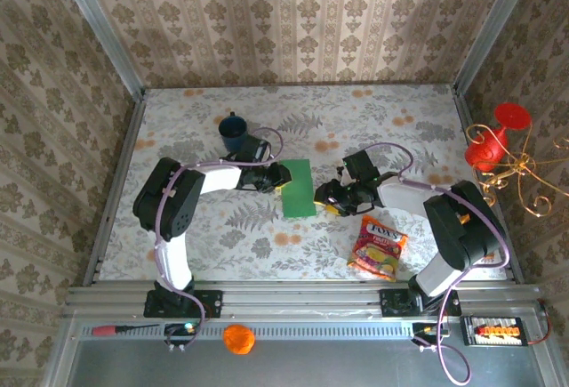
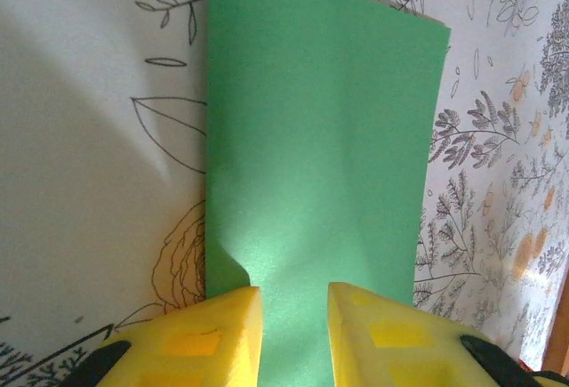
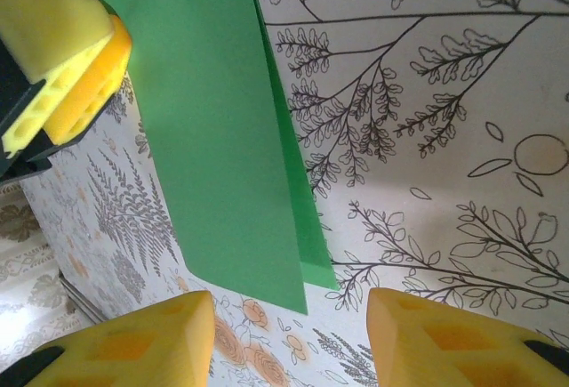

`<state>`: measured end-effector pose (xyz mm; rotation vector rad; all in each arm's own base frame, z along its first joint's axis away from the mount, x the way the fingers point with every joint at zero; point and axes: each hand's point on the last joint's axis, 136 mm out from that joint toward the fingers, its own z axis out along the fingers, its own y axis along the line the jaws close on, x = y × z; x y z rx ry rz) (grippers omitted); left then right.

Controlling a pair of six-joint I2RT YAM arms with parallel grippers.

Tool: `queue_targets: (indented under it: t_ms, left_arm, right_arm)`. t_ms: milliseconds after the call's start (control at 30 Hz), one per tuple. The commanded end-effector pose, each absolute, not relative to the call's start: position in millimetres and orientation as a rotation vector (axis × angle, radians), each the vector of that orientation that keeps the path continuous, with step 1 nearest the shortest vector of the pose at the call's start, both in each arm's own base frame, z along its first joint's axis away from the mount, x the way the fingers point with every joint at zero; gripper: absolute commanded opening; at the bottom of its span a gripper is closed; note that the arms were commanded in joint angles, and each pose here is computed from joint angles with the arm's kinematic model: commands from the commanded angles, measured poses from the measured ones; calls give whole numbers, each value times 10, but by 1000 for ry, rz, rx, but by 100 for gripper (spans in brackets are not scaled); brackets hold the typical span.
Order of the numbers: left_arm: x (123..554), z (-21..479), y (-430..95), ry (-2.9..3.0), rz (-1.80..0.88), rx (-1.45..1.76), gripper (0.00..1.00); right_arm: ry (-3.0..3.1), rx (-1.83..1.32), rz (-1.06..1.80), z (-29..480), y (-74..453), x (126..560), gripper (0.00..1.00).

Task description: Fold a paper plane with a square sheet of paper (pick it up from the middle)

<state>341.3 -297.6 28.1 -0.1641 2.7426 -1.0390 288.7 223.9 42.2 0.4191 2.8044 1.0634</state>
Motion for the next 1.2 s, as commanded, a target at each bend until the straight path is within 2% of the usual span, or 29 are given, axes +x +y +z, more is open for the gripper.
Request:
queue_targets:
  t_ms: [0, 267, 600, 1167]
  left_arm:
    - [3311, 65, -2868, 2849, -941, -221, 27]
    - [3288, 22, -2837, 2875, -908, -222, 27]
    - [3276, -11, -2826, 2885, -902, -231, 27]
    - [3298, 47, -2844, 2871, -916, -217, 27]
  right_arm:
    - [2844, 421, 1123, 342, 2281, 2805, 49]
    - [2834, 394, 1247, 341, 2415, 2811, 39]
    - [2875, 404, 1248, 253, 2407, 2747, 36]
    - [2825, 436, 1312, 301, 2467, 2840, 19]
